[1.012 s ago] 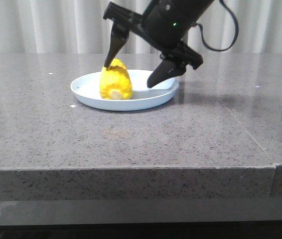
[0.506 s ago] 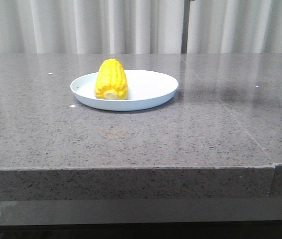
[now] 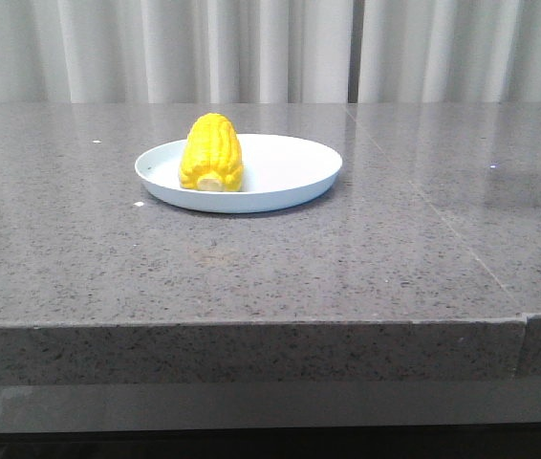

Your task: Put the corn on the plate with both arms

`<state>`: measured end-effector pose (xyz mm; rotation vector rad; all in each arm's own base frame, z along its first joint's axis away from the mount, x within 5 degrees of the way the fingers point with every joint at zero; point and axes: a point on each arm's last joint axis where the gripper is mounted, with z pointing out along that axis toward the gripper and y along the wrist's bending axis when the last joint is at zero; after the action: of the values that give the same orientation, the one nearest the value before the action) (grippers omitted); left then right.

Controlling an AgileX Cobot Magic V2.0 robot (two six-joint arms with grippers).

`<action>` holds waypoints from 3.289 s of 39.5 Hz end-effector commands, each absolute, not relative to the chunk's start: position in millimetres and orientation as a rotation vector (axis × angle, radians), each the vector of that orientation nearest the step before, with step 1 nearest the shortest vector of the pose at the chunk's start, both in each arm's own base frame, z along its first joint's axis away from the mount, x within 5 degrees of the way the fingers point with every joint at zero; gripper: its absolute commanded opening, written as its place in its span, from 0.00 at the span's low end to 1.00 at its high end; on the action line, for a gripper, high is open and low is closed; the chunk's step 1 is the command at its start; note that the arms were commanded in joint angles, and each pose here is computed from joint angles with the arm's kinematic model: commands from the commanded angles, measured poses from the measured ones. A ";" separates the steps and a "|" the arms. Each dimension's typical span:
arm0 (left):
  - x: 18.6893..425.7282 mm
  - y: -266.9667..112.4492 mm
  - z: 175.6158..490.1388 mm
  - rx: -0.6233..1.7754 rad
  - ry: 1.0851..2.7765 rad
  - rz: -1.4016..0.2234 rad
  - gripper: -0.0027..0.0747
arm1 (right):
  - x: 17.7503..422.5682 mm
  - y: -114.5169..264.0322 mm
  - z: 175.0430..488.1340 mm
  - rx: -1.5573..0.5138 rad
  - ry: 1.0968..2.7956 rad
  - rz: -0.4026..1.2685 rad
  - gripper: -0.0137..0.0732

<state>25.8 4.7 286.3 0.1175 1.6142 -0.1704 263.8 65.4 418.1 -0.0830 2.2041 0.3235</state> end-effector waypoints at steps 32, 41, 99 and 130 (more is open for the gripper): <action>19.5 5.2 301.2 0.123 1.495 -0.189 0.01 | 33.9 7.4 298.6 -0.088 1.603 0.233 0.08; 19.5 5.2 301.2 0.123 1.495 -0.189 0.01 | 27.5 6.1 300.2 -0.084 1.537 0.239 0.08; 27.1 -5.2 287.9 0.111 1.432 -0.096 0.01 | 27.6 6.1 299.6 -0.085 1.542 0.238 0.08; 54.6 -2.8 208.9 0.091 1.493 0.015 0.01 | 27.6 6.1 299.6 -0.085 1.542 0.238 0.08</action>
<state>56.2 -3.2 200.6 0.0981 1.6018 0.0098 28.0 6.9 285.0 -0.0852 1.6387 0.2526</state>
